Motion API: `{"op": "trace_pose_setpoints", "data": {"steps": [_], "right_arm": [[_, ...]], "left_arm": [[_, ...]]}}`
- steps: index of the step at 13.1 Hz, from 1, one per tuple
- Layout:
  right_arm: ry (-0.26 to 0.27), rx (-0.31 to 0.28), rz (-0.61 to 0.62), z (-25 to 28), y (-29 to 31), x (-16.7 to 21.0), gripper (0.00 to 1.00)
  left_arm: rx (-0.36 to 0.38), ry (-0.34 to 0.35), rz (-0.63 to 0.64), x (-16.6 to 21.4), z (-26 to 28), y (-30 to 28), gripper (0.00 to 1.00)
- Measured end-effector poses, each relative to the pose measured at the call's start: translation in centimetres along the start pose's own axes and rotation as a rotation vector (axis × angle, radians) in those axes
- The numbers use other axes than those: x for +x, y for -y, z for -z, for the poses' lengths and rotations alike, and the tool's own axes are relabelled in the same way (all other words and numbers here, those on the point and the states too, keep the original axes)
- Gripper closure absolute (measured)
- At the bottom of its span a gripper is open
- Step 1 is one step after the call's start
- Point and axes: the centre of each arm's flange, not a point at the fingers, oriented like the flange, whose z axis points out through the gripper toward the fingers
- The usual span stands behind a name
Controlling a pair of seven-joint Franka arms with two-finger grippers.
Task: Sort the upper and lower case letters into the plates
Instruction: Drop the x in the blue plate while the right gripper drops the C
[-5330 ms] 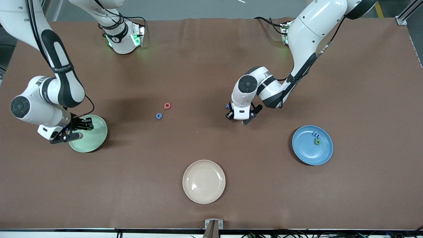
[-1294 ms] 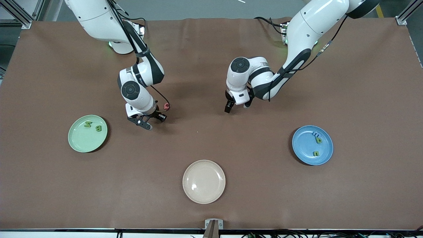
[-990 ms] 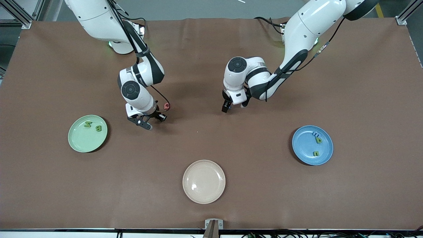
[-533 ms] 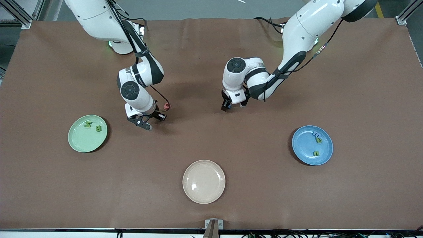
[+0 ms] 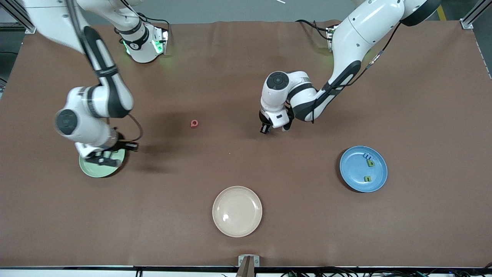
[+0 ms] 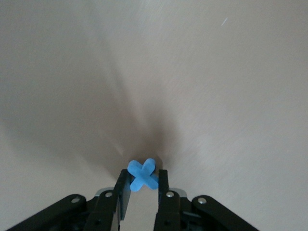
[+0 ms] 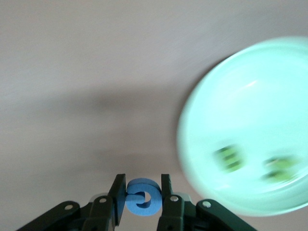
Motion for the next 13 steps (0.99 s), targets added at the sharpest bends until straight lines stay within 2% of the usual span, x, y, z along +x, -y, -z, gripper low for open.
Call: {"op": "trace_pose_setpoints", "data": {"steps": [3, 6, 9, 13], "right_arm": [[-0.003, 0.003, 0.116, -0.7, -7.9, 1.7, 0.66], [0.024, -0.001, 0.225, -4.0, -12.4, 3.3, 0.66], [0.050, -0.003, 0.275, -7.0, -13.5, 4.5, 0.66], [0.039, -0.004, 0.286, -6.7, -13.2, 5.3, 0.66]], "left_arm": [[-0.032, -0.031, -0.003, 4.7, 1.8, -3.8, 0.73], [-0.052, -0.073, -0.059, 11.1, 3.9, -7.4, 0.73], [-0.037, -0.112, -0.144, 16.6, 5.0, -9.5, 0.73], [-0.010, -0.140, -0.235, 24.2, 5.6, -10.5, 0.73]]}}
